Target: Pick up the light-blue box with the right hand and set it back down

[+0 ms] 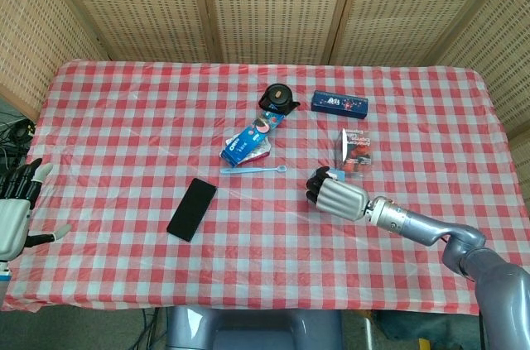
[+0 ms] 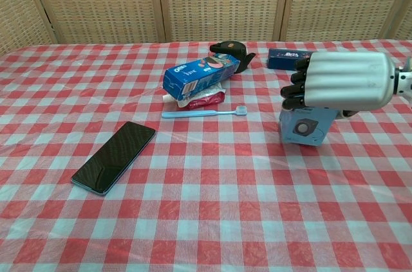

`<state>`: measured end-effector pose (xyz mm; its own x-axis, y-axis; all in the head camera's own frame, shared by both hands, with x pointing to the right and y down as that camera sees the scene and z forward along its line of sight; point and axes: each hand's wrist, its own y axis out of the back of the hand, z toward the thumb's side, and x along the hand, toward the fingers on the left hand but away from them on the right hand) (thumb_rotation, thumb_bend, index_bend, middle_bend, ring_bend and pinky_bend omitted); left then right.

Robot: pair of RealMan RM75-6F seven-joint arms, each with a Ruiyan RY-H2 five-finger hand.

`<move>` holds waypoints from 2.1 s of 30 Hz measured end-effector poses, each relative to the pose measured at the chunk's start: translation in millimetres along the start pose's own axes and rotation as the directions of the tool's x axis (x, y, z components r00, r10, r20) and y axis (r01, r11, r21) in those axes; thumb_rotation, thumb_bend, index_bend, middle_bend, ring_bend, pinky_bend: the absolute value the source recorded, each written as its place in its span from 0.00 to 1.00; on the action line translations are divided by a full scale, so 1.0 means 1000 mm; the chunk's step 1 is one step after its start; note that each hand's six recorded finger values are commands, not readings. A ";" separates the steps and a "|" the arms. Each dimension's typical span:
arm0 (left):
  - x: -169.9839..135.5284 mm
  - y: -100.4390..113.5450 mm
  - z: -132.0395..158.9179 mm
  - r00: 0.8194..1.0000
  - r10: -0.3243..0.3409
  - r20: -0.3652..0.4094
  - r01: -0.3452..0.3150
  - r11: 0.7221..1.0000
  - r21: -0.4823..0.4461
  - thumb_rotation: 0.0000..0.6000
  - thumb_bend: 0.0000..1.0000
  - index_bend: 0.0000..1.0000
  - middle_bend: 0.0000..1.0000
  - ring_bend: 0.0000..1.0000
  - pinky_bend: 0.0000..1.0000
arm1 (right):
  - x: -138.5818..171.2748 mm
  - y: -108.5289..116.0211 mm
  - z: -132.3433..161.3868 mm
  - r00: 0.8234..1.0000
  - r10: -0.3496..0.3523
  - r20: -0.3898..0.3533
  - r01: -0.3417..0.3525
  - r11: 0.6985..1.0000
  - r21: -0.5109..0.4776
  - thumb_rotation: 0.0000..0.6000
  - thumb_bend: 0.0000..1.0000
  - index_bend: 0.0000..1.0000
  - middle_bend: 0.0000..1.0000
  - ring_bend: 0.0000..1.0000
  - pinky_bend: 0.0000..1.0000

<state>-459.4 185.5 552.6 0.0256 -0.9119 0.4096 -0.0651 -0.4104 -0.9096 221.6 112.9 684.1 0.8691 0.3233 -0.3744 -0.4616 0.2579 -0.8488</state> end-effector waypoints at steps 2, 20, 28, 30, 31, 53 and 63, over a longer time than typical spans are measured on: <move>0.000 0.000 0.000 1.000 0.000 0.001 0.000 1.000 -0.001 1.00 0.00 0.00 0.00 0.00 0.00 | 0.001 0.003 -0.001 1.000 -0.019 0.015 0.019 0.999 -0.029 1.00 0.42 0.53 0.53 0.51 0.49; -0.003 0.002 0.003 1.000 0.001 0.016 -0.001 1.000 -0.005 1.00 0.00 0.00 0.00 0.00 0.00 | -0.004 0.038 -0.008 0.907 0.242 0.343 0.169 0.538 -0.826 1.00 0.48 0.56 0.59 0.56 0.55; -0.003 0.001 0.004 1.000 -0.004 0.018 0.004 1.000 -0.005 1.00 0.00 0.00 0.00 0.00 0.00 | 0.005 0.019 -0.004 0.842 0.453 0.295 0.149 0.331 -0.932 1.00 0.49 0.56 0.61 0.57 0.55; -0.003 0.000 0.003 1.000 -0.005 0.017 0.005 1.000 -0.005 1.00 0.00 0.00 0.00 0.00 0.00 | 0.006 0.016 -0.002 0.832 0.473 0.289 0.147 0.314 -0.938 1.00 0.49 0.56 0.61 0.57 0.55; -0.003 0.000 0.003 1.000 -0.006 0.016 0.006 1.000 -0.005 1.00 0.00 0.00 0.00 0.00 0.00 | 0.006 0.014 -0.001 0.827 0.484 0.286 0.148 0.303 -0.942 1.00 0.49 0.56 0.60 0.57 0.55; -0.007 0.003 0.006 1.000 0.000 0.028 0.000 1.000 -0.014 1.00 0.00 0.00 0.00 0.00 0.00 | 0.045 0.017 -0.015 0.784 0.543 0.302 0.209 0.228 -0.951 1.00 0.06 0.00 0.00 0.00 0.00; -0.017 0.007 0.008 0.998 0.026 0.061 -0.025 0.999 -0.024 1.00 0.00 0.00 0.00 0.00 0.00 | 0.126 0.035 -0.040 0.760 0.391 0.519 0.267 0.541 -0.798 1.00 0.03 0.02 0.00 0.00 0.00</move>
<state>-452.8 198.3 538.5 0.0849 -0.9208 0.3806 -0.0893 -0.3875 -0.9175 322.1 126.0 591.8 0.3877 0.8192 -0.4226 0.1244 -0.5008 -0.8566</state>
